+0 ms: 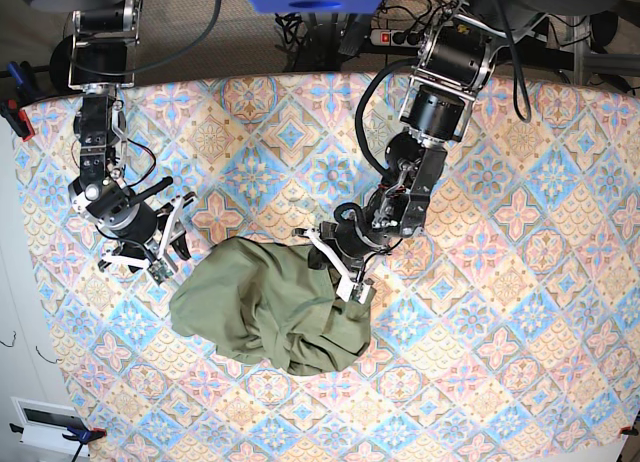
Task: Layout the t-shirt on the table in an organized manner, then fold the t-shirt properly
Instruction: 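Lift and shake the t-shirt with the left gripper, then lay it down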
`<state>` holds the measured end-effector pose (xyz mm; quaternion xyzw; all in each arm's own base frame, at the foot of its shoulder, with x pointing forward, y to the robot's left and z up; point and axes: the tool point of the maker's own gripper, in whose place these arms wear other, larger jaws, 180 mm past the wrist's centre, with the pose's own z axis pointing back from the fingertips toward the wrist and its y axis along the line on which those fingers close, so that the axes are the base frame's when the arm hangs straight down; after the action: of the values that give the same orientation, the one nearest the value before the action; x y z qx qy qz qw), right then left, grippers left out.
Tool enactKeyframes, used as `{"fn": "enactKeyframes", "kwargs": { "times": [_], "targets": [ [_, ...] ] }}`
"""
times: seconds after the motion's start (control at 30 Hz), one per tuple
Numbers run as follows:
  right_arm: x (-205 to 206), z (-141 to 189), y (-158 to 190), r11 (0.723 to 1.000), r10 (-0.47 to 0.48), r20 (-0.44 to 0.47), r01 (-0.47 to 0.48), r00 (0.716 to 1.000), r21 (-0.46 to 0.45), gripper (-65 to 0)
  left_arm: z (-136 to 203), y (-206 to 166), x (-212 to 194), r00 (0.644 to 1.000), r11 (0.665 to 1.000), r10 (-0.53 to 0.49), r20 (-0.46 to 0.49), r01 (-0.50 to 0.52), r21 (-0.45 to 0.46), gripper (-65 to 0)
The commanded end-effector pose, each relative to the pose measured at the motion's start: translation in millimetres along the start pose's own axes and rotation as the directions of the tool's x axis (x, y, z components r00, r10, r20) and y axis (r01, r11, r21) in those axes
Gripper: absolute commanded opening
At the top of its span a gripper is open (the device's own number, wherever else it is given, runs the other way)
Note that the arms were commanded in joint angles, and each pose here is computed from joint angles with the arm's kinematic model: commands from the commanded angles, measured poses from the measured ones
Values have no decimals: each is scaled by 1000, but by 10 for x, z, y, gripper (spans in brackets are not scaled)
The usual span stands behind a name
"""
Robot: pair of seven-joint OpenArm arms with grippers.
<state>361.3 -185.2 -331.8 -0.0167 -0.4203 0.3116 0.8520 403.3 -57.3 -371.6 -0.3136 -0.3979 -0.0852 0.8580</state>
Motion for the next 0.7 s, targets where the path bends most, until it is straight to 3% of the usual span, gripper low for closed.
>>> {"fn": "enactKeyframes", "kwargs": {
  "times": [0.0,0.1,0.23,0.4,0.53,0.67],
  "targets": [
    [168,55,-122,1000,11,53,-10,999,-27,-453,173,-111,454,992,998,-46,121,51,-44,-650],
    [180,60,-122,1000,13,57,-11,998,-28,-453,633,-356,647,978,987,-101,182,122,-107,-650],
    [159,51,-123,1000,11,51,-9,999,-27,-453,1482,-70,733,948,982,-143,283,172,-80,-650],
    [143,45,-104,1000,11,47,-9,999,-23,-453,2571,253,981,895,988,-142,422,157,0,-650],
    [178,9,-13,1000,8,54,-8,999,-3,-453,3583,565,1395,808,994,-106,580,89,59,-650],
    [301,-90,327,998,-6,81,1,997,64,-453,4408,670,1723,723,980,-191,664,104,169,-650]
  ]
}}
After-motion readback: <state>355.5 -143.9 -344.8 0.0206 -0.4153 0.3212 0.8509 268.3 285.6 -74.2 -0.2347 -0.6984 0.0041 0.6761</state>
